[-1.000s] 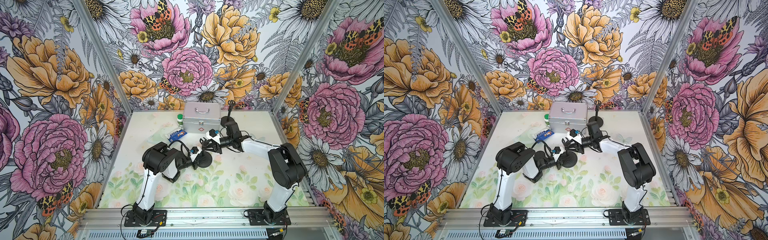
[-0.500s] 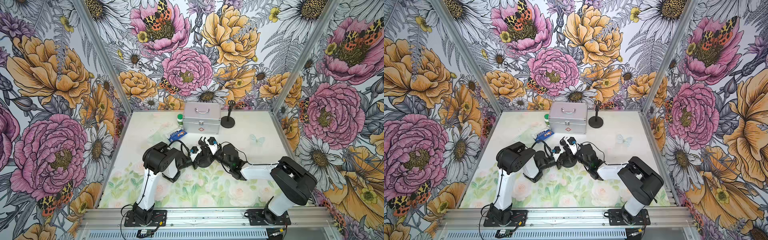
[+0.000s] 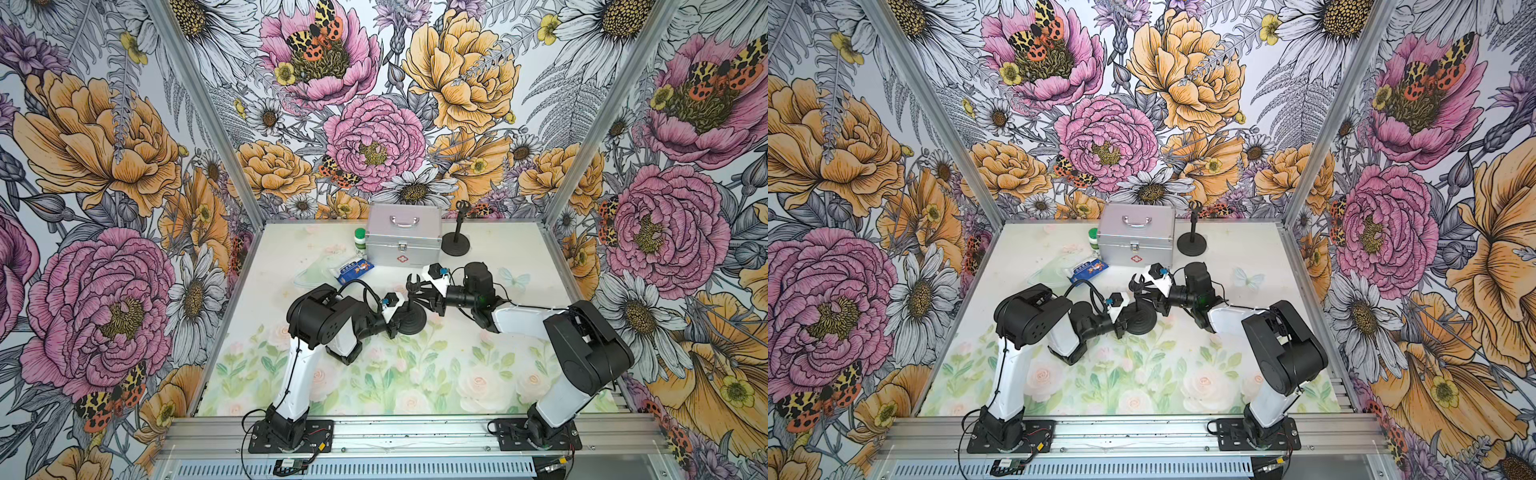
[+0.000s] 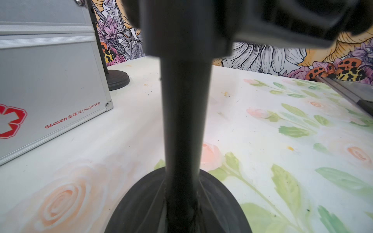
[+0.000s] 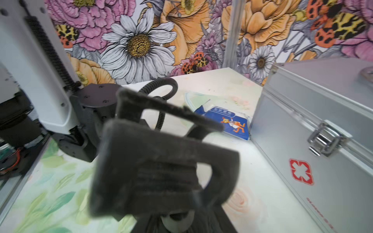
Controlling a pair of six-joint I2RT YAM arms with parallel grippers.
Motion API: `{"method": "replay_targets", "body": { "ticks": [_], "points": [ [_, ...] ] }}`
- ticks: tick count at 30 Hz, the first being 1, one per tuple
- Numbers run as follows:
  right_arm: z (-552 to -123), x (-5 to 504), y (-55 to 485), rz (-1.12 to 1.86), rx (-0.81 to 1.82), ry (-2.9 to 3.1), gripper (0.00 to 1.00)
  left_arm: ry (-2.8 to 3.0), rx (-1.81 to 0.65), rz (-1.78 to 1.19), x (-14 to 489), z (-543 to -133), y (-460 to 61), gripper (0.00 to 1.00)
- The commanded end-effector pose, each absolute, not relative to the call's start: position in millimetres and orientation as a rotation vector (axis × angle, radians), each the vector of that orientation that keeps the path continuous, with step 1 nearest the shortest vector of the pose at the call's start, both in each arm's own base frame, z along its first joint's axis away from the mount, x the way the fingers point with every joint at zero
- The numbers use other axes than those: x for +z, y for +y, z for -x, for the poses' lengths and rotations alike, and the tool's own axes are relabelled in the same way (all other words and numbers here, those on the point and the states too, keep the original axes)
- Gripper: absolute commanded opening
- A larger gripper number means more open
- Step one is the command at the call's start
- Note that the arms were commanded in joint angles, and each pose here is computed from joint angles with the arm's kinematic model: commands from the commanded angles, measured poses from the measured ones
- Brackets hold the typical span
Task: Assemble a microphone stand
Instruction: Screw the microphone stand pole into the microphone stand base.
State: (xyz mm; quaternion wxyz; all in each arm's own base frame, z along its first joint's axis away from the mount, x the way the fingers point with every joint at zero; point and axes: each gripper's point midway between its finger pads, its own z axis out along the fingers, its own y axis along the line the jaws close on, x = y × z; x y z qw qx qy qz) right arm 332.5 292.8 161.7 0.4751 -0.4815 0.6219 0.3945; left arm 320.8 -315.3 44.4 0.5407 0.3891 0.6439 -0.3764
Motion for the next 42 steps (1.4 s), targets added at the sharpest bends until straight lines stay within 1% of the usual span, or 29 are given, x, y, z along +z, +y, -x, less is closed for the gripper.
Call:
{"method": "replay_targets", "body": {
  "ticks": [1, 5, 8, 9, 10, 12, 13, 15, 16, 19, 21, 23, 26, 28, 29, 30, 31, 34, 38, 40, 42],
  "points": [
    [-313.8, 157.5, 293.1, 1.341, 1.134, 1.481, 0.38, 1.613, -0.910, -0.965, 15.4, -308.1, -314.2, 0.22],
    [-326.4, 156.3, 299.7, 1.366, 1.152, 1.465, 0.39, 1.611, -0.905, -0.963, 18.2, -307.4, -312.8, 0.22],
    [-327.1, 147.9, 300.1, 1.390, 1.150, 1.480, 0.36, 1.613, -0.902, -0.966, 16.2, -307.3, -312.7, 0.22],
    [-325.6, 145.5, 299.7, 1.396, 1.149, 1.481, 0.33, 1.611, -0.901, -0.963, 17.3, -308.4, -312.6, 0.22],
    [-324.4, 141.9, 298.6, 1.396, 1.144, 1.492, 0.28, 1.608, -0.898, -0.960, 19.0, -309.1, -312.4, 0.22],
    [-323.8, 131.4, 299.5, 1.390, 1.096, 1.549, 0.15, 1.612, -0.903, -0.959, 19.1, -307.8, -312.5, 0.22],
    [-327.6, 124.9, 302.8, 1.362, 1.028, 1.605, 0.09, 1.611, -0.903, -0.963, 17.8, -307.6, -312.8, 0.22],
    [-342.4, 113.5, 302.9, 1.207, 0.847, 1.733, 0.04, 1.612, -0.912, -0.964, 16.8, -307.9, -314.3, 0.22],
    [-356.5, 110.2, 297.2, 1.042, 0.737, 1.802, 0.00, 1.610, -0.917, -0.959, 18.6, -308.9, -314.8, 0.22],
    [-372.5, 103.4, 264.3, 0.543, 0.538, 1.891, 0.00, 1.608, -0.914, -0.958, 20.1, -308.7, -314.3, 0.22],
    [-360.9, 96.9, 258.9, 0.388, 0.433, 1.889, 0.00, 1.613, -0.914, -0.959, 17.1, -308.9, -314.4, 0.22],
    [-346.2, 92.9, 271.2, 0.382, 0.369, 1.891, 0.00, 1.610, -0.917, -0.958, 17.8, -309.7, -315.4, 0.22],
    [-330.5, 97.6, 303.0, 0.522, 0.427, 1.856, 0.00, 1.611, -0.917, -0.960, 18.1, -307.7, -314.7, 0.22],
    [-326.8, 104.6, 312.2, 0.609, 0.459, 1.818, 0.14, 1.612, -0.914, -0.965, 16.2, -307.6, -314.9, 0.22],
    [-323.3, 108.5, 316.8, 0.672, 0.482, 1.790, 0.18, 1.611, -0.913, -0.964, 16.4, -308.0, -314.8, 0.22],
    [-318.3, 113.5, 321.6, 0.742, 0.517, 1.758, 0.23, 1.608, -0.910, -0.961, 18.4, -308.7, -314.5, 0.22],
    [-321.2, 118.5, 317.5, 0.783, 0.541, 1.735, 0.28, 1.606, -0.907, -0.960, 20.1, -308.7, -313.8, 0.22],
    [-310.0, 130.9, 314.9, 0.990, 0.710, 1.633, 0.37, 1.608, -0.905, -0.964, 18.4, -307.5, -313.0, 0.22],
    [-298.4, 132.8, 305.7, 1.209, 0.865, 1.562, 0.37, 1.599, -0.902, -0.963, 22.2, -308.3, -313.4, 0.22],
    [-288.6, 138.1, 305.6, 1.312, 0.999, 1.489, 0.39, 1.602, -0.905, -0.967, 20.8, -306.8, -313.5, 0.22],
    [-287.2, 141.2, 305.5, 1.357, 1.080, 1.456, 0.39, 1.601, -0.906, -0.968, 20.5, -306.9, -314.5, 0.22]
  ]
}}
